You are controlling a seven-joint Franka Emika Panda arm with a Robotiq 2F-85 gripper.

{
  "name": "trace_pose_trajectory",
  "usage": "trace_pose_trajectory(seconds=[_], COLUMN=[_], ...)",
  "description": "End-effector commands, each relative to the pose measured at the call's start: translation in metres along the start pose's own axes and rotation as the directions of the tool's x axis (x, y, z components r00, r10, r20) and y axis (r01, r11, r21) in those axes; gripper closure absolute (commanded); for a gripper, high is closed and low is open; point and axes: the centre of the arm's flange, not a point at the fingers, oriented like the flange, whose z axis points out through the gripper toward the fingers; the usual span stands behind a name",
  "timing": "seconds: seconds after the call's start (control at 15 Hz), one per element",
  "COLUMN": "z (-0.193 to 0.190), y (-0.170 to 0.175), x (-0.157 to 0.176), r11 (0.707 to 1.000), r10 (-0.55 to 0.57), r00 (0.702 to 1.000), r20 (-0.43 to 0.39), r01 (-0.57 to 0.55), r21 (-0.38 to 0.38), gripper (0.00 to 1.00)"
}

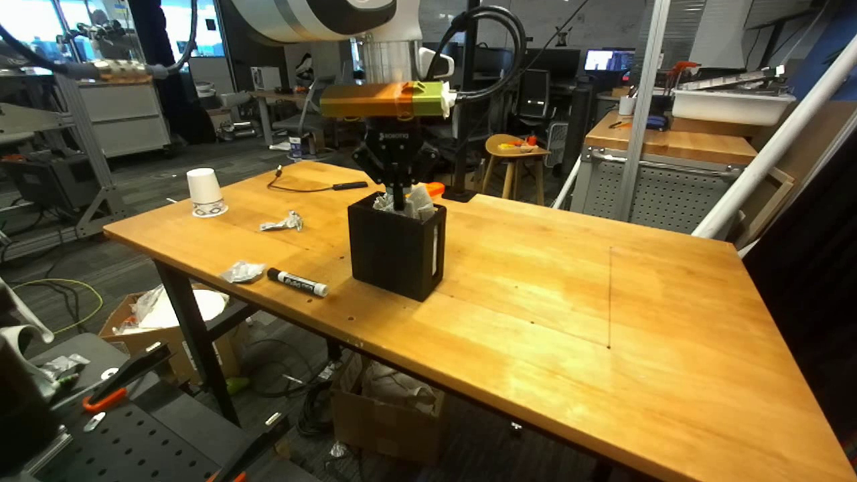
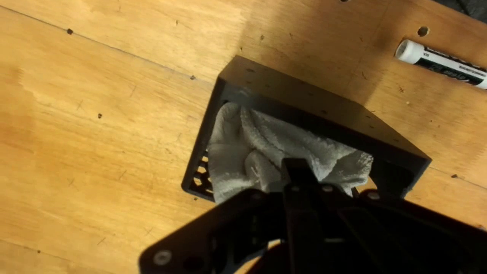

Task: Put the towel in the box

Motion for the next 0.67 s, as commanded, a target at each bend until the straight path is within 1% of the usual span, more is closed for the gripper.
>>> trace_pose_trajectory(seconds=[0.0,0.33,0.6], z=[-0.012,-0.001,0.018], y=[-0.008,-0.009,-0.007], x=[0.009,0.012,0.015], r11=[1.000,1.000,1.000], r10=[-0.010,-0.012,-0.005], r00=[0.999,1.000,1.000], r20=[-0.031,-0.014,0.008], r01=[0.010,0.012,0.005], r21=[-0.007,0.003,0.014], gripper=[1.00,1.00,1.00])
